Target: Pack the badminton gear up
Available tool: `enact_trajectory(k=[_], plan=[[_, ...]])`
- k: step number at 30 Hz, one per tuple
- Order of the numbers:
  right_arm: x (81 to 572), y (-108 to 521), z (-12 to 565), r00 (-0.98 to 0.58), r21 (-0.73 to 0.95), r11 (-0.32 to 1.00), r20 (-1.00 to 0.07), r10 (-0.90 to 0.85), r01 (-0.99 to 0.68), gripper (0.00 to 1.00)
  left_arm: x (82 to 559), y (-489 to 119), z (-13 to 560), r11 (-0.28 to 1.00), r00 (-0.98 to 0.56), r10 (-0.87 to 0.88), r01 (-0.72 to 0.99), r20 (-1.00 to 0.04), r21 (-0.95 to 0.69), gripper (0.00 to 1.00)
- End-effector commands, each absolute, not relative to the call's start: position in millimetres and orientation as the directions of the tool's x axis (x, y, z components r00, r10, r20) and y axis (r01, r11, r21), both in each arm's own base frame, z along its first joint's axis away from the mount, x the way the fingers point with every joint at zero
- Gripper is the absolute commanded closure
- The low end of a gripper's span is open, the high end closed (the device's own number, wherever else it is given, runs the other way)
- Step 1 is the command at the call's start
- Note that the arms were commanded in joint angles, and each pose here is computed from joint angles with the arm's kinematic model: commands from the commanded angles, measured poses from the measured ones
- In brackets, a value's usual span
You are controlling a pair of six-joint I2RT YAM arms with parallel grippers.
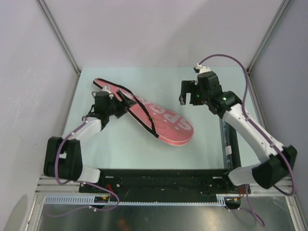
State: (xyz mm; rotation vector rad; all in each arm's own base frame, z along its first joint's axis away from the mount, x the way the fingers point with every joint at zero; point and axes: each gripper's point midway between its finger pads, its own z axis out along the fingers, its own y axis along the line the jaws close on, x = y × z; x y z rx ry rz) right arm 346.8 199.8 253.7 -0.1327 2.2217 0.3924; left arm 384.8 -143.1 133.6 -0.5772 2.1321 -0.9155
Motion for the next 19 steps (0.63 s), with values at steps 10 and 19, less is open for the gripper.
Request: enact_trajectory(k=[10,19], plan=[[270.2,79.4,414.9,-0.143,0.2,0.977,-0.972,0.189,-0.069,0.0,289.0,-96.8,298.2,0.825,-0.401,-0.472,0.114,-0.785,-0.554,0.2],[204.7,39.4,480.0,0.144,0.161,0.979,-0.973,0.179,-0.128,0.0,221.7,-125.1,491.2,0.773,-0.033,-0.378,0.539,-0.925,-0.334,0.21]])
